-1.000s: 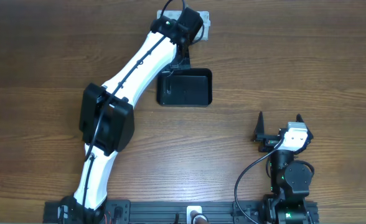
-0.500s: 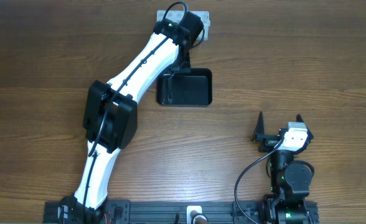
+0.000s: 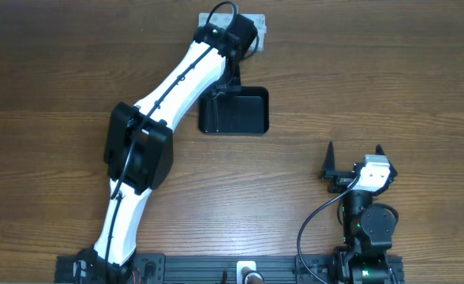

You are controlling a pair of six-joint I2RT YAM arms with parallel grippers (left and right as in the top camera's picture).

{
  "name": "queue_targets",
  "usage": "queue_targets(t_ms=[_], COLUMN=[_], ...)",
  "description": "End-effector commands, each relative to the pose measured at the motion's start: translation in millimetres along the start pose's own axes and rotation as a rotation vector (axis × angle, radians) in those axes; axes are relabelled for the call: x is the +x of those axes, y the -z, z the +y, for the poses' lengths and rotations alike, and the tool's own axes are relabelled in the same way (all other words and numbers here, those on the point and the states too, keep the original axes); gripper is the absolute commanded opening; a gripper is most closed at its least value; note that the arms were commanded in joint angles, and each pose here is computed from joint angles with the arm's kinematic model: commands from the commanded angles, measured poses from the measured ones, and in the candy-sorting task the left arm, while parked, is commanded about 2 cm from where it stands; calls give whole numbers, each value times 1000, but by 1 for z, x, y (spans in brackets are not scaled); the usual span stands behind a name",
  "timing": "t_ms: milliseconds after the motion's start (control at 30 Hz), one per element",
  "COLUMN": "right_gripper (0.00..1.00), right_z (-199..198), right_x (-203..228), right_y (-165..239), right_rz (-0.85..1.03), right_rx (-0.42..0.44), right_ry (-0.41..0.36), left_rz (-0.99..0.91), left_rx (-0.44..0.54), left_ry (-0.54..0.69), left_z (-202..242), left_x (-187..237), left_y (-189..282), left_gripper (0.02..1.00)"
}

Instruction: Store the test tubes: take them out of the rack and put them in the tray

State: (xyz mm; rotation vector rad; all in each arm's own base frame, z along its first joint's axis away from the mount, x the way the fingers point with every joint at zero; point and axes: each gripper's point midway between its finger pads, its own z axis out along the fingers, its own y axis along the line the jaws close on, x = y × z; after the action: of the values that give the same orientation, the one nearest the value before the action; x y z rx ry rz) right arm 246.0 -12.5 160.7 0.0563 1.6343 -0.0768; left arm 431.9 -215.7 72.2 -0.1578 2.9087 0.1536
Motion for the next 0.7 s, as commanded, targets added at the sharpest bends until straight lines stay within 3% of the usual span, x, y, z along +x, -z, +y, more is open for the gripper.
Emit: queue_targets(t_ms=[33,367,533,700], right_gripper=[993,991,993,991], right_z=[-1,-1,-1,-1], right_x=[2,2,2,2], right_y=[0,0,0,0], right_rz=[2,2,1,1], right_rx=[2,2,3,2], right_ry=[7,7,7,7], left_rz=[-265,-769,-968,-1078], left_rx=[79,213,297,348], left_ry=[14,-68,-47,10], left_z=[24,78,127,187], left_x=[-52,-119,-105,-52], left_y=[91,249,301,304], left_gripper=[599,827,888,930])
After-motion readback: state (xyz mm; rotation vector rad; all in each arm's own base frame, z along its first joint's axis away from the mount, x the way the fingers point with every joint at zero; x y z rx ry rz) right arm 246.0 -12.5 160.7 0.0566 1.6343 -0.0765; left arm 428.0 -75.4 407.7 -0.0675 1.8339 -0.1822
